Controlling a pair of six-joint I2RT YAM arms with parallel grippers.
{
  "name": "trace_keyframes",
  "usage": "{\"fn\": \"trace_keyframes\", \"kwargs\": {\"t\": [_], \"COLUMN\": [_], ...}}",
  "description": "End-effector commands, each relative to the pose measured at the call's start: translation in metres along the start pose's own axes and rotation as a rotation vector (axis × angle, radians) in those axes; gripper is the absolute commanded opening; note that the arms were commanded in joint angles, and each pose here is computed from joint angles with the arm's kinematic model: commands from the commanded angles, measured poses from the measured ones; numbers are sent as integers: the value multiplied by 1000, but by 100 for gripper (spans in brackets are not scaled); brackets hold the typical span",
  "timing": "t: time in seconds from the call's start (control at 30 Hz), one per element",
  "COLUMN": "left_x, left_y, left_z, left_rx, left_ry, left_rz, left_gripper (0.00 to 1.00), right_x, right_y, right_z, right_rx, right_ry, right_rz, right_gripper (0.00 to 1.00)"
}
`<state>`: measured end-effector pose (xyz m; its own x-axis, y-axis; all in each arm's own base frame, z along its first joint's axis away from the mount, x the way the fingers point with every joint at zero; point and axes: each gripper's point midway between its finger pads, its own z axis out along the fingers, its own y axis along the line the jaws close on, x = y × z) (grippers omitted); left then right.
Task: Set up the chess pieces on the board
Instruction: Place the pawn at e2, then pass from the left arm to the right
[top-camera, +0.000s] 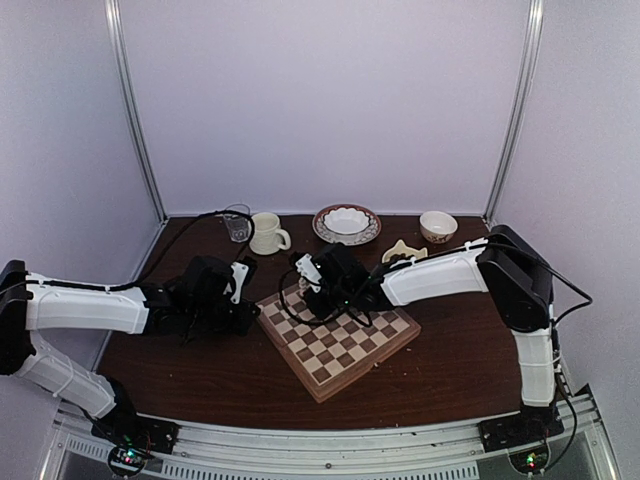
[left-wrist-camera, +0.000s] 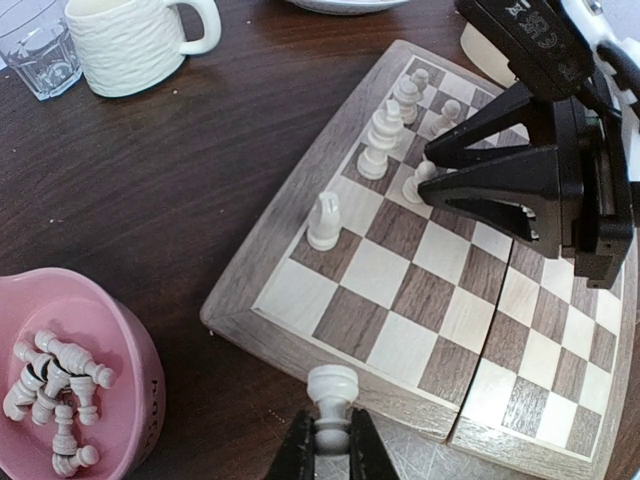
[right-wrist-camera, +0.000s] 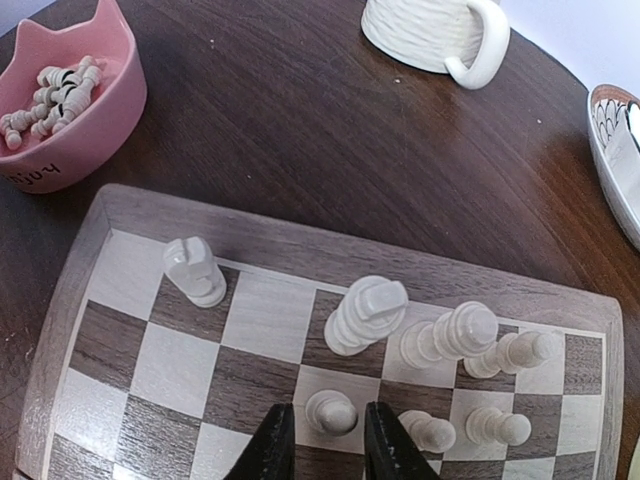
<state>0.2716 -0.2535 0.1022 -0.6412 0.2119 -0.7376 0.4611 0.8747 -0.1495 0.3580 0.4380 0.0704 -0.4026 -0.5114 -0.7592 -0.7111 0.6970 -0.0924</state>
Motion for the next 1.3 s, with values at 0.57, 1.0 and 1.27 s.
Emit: {"fn": "trace_keyframes", "kwargs": {"t": [0.57,1.0,1.27], "left_x": [0,17,19], "left_y": [-23,-82,-98], "left_z": [5,21,18], "left_rx": [117,410,503], "left_ry": [35,186,201], "left_rz": [38,66,77], "left_gripper": [0,0,0], "right_x": [-45,-6,21], "right_y": [-4,64,102], "right_z": [-54,-125,-115], "right_rx": [-13,-250,-257], "right_ry": [-115,-196,-165], "right_rz": [19,-192,-391], "right_gripper": [32,39,44]}}
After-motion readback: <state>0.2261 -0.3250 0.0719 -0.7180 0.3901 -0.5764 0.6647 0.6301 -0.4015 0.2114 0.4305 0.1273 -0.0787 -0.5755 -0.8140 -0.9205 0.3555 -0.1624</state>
